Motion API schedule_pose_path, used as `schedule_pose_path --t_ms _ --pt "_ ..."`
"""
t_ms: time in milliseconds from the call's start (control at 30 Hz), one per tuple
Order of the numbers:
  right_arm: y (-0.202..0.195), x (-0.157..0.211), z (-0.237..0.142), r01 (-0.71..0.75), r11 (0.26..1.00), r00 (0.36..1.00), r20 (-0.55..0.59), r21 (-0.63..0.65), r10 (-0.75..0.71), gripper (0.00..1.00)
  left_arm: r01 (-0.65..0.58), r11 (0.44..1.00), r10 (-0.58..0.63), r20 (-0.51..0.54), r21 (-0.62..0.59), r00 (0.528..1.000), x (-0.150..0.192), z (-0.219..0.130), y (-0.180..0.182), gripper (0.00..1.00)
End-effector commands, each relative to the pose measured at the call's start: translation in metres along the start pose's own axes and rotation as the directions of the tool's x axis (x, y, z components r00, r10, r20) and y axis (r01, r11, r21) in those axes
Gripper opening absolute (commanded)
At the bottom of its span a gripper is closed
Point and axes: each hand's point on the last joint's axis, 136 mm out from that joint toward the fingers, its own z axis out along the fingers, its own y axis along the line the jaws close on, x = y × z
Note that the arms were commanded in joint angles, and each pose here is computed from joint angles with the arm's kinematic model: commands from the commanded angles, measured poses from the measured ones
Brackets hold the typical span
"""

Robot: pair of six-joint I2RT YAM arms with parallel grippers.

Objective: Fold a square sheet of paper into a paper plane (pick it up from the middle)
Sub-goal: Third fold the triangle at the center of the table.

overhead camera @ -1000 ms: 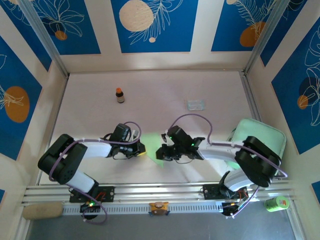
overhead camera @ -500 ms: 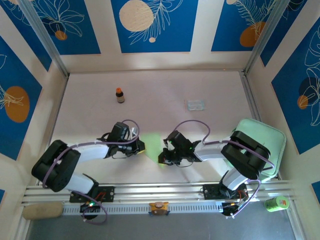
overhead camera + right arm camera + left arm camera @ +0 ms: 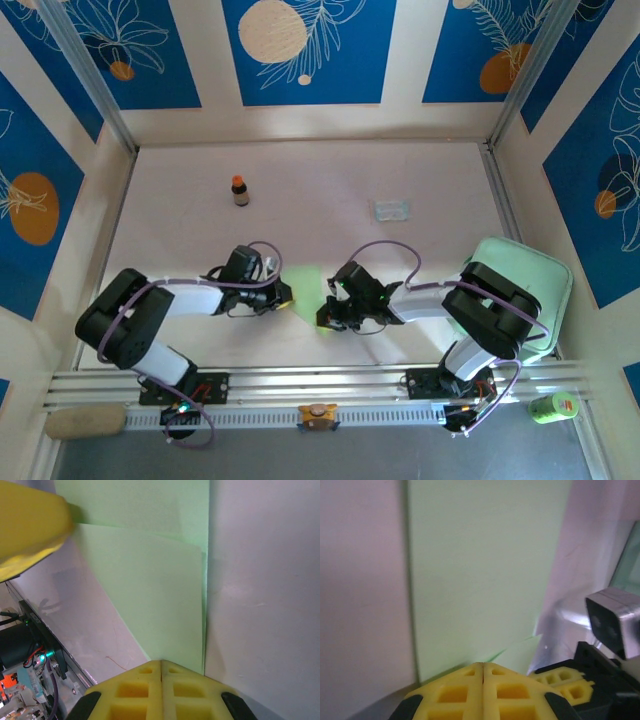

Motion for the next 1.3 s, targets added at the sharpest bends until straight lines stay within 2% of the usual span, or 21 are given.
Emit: schedule_pose_path --t_ms 0,233,500,700,833,933,1000,1100,1200,1267 --pt "-0.043 0.022 0.001 -0.076 0.985 0.995 -0.055 0.153 0.085 0.02 0.017 1.000 -0.016 0.010 -0.016 1.000 -0.001 0.003 0.011 0.03" --pt "-0.045 0.023 0.000 -0.075 0.985 0.995 -0.053 0.158 0.084 0.02 0.032 0.999 -0.031 0.032 -0.034 0.999 -0.006 -0.004 0.027 0.03" --pt "-0.042 0.022 -0.001 -0.060 0.987 0.996 -0.051 0.147 0.068 0.02 0.012 1.000 -0.012 0.063 -0.007 0.998 -0.017 -0.019 0.016 0.04" --pt "-0.022 0.016 -0.012 0.027 0.996 0.999 -0.041 0.081 -0.024 0.05 -0.009 1.000 0.008 0.100 0.008 0.995 -0.017 -0.032 0.005 0.04" --pt "-0.010 0.005 -0.031 0.074 0.994 0.997 0.012 0.080 -0.075 0.10 -0.026 0.999 0.023 0.113 0.025 0.993 -0.013 -0.037 0.001 0.05" --pt "-0.009 -0.009 -0.049 0.064 0.989 0.992 0.098 0.132 -0.078 0.19 -0.052 0.998 0.047 0.128 0.036 0.991 -0.011 -0.041 -0.003 0.07" --pt "-0.017 -0.019 -0.064 0.010 0.976 0.984 0.170 0.217 -0.048 0.36 -0.072 0.997 0.068 0.155 0.024 0.986 -0.013 -0.046 -0.004 0.08" --pt "-0.017 -0.031 -0.079 -0.040 0.960 0.965 0.261 0.278 -0.035 0.52 -0.098 0.994 0.104 0.210 -0.039 0.972 -0.018 -0.058 -0.001 0.15" --pt "-0.013 -0.043 -0.086 -0.061 0.953 0.942 0.332 0.295 -0.043 0.52 -0.133 0.986 0.156 0.257 -0.103 0.954 -0.022 -0.073 0.001 0.18" --pt "-0.009 -0.051 -0.087 -0.056 0.954 0.927 0.369 0.295 -0.060 0.50 -0.149 0.979 0.182 0.281 -0.136 0.942 -0.024 -0.081 0.002 0.27"
